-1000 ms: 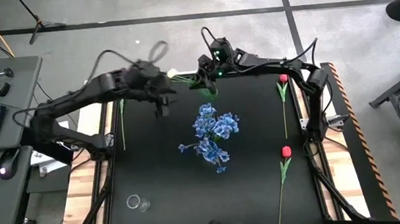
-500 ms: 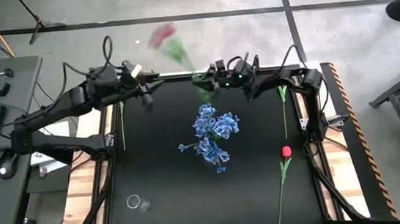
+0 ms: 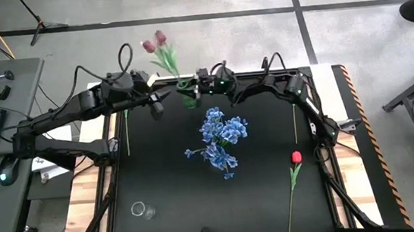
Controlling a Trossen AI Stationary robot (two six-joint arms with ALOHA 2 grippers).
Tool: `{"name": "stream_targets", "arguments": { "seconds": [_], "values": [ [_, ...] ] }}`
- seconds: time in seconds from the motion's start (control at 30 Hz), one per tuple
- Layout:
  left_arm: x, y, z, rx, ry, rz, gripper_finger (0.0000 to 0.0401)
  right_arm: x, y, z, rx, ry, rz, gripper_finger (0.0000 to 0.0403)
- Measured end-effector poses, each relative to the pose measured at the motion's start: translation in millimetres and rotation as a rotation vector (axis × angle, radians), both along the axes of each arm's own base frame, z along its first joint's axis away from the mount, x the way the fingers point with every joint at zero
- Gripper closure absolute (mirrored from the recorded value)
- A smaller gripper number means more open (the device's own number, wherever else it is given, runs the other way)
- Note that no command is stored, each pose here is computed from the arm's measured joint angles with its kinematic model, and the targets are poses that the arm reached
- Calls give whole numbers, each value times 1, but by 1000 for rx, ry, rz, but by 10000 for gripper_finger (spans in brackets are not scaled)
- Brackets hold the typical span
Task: Sort flowers into vase by color
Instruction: Adjust the green vase on the table
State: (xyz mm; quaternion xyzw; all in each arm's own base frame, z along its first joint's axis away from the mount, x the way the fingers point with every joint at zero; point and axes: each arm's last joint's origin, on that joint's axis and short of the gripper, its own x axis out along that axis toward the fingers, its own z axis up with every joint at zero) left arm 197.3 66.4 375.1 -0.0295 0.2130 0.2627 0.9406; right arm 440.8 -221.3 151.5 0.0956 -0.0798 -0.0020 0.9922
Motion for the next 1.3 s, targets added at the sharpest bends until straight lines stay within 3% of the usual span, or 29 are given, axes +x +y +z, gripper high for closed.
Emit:
{"name": "stream_targets", "arguments": {
  "seconds": [0.1, 0.2, 0.27, 0.53, 0.8, 0.97, 1.3],
  "values": [
    [-7, -3, -7, -48, 80, 5, 272, 13, 3, 5, -51, 34, -7, 275],
    [-10, -7, -15, -85, 164, 0, 272, 20, 11, 4, 17, 60, -28, 275],
    [-11, -9, -17, -80, 203, -18, 272, 25, 20, 2, 36, 62, -68, 275],
    [-14, -14, -18, 1, 276, -98, 272, 43, 66, -2, -61, 108, -258, 275],
    [-19, -15, -15, 68, 302, -169, 272, 48, 66, -34, -18, 20, -398, 275],
    [-20, -15, -15, 91, 315, -185, 272, 61, 63, -34, -72, -30, -443, 275],
    [-22, -16, -17, 110, 362, -209, 272, 77, 60, -51, -78, 63, -512, 275]
  ]
}}
